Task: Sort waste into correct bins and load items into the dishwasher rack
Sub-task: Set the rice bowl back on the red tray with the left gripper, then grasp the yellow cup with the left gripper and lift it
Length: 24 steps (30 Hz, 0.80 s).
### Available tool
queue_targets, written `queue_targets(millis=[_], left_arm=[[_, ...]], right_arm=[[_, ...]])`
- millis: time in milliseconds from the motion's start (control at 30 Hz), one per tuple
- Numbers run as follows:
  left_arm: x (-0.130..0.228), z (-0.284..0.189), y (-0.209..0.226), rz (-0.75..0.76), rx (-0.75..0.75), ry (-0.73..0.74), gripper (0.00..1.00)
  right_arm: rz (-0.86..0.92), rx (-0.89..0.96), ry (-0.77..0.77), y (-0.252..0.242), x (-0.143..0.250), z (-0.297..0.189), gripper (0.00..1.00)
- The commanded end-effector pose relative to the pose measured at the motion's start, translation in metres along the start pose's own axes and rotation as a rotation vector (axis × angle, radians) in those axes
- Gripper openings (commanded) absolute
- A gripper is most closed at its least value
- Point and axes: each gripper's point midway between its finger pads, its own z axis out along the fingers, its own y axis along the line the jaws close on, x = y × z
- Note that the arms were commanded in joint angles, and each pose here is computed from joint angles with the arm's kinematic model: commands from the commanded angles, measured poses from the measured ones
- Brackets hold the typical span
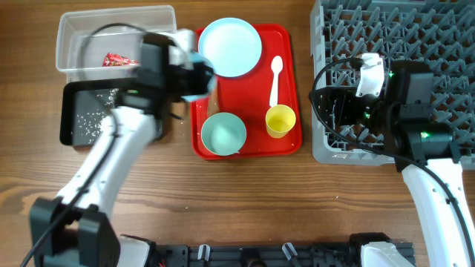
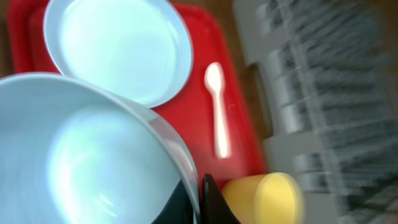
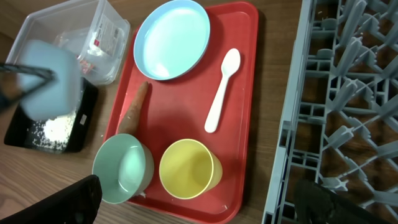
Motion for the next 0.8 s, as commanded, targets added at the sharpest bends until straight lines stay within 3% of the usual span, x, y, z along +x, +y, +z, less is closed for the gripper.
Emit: queue_targets(millis=[0, 167, 267, 567, 633, 700, 767], left_arm=[[0.025, 0.041, 0.005, 0.348, -0.280, 0.021, 0.04], [0.065, 0.096, -0.021, 0.620, -0.230, 0.098, 0.04], [0.073, 0.117, -0.021, 0.644, -0.218, 0.095, 0.04], [0.101, 0.121, -0.035, 0.715, -0.189, 0.168, 0.06], [0.106, 0.121, -0.039, 0.724, -0.181, 0.175, 0.12], [0.107, 0.121, -0.042, 0.729, -0.177, 0.175, 0.29], [0.106, 0.121, -0.041, 0.727, -0.179, 0.174, 0.39]], right_arm=[[-0.008, -0.017, -0.014, 0.006, -0.008, -0.003, 1.00], [-0.006, -0.017, -0.013, 0.006, -0.008, -0.003, 1.00], [-0.006, -0.016, -0.007, 0.005, -0.006, -0.003, 1.00], [-0.005, -0.015, -0.005, 0.005, -0.006, -0.003, 1.00], [-0.005, -0.015, -0.005, 0.005, -0.006, -0.003, 1.00], [-0.005, -0.015, -0.004, 0.005, -0.006, -0.003, 1.00], [-0.005, -0.015, -0.004, 0.005, -0.006, -0.003, 1.00]])
